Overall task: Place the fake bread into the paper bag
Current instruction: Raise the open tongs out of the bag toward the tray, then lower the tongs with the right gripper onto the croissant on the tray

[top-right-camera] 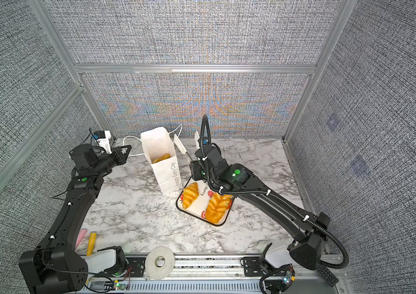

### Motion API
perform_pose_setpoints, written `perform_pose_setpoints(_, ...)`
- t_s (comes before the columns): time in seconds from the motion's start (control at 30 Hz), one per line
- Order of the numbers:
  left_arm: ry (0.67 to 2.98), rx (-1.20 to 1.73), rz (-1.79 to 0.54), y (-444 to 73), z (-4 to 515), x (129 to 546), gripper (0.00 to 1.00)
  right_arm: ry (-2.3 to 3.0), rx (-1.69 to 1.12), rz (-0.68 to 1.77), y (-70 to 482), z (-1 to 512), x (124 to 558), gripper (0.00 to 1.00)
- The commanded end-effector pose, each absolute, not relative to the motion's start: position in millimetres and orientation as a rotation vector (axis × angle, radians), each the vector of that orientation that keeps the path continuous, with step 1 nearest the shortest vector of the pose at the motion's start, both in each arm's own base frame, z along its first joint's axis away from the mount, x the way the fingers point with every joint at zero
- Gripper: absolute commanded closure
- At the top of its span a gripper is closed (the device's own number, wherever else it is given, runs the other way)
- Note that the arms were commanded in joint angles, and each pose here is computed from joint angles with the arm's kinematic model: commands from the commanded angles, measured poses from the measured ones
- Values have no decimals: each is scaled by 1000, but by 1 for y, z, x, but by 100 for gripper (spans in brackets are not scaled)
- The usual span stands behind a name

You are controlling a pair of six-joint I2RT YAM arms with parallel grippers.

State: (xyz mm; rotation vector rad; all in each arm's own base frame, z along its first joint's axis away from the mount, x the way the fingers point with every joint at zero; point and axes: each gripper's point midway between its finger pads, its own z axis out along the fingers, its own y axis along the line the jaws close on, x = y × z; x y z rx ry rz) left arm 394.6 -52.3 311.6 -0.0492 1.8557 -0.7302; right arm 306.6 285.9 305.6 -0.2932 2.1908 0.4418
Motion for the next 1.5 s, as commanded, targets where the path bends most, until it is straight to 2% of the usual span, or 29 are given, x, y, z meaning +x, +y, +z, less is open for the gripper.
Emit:
perform_pose_setpoints(0.0, 1842, -32, -733, -53, 314, 395, 100, 2171, -233, 464, 282, 307, 308, 44)
perform_pose_setpoints(0.93, 1843, -33, -736, -54, 314, 396, 100, 2487, -167, 503, 267, 186, 262, 44)
perform_pose_setpoints(1.47, 1841, -31, -737, -54, 315, 395, 100, 2596, -188, 532, 276, 148, 237, 44)
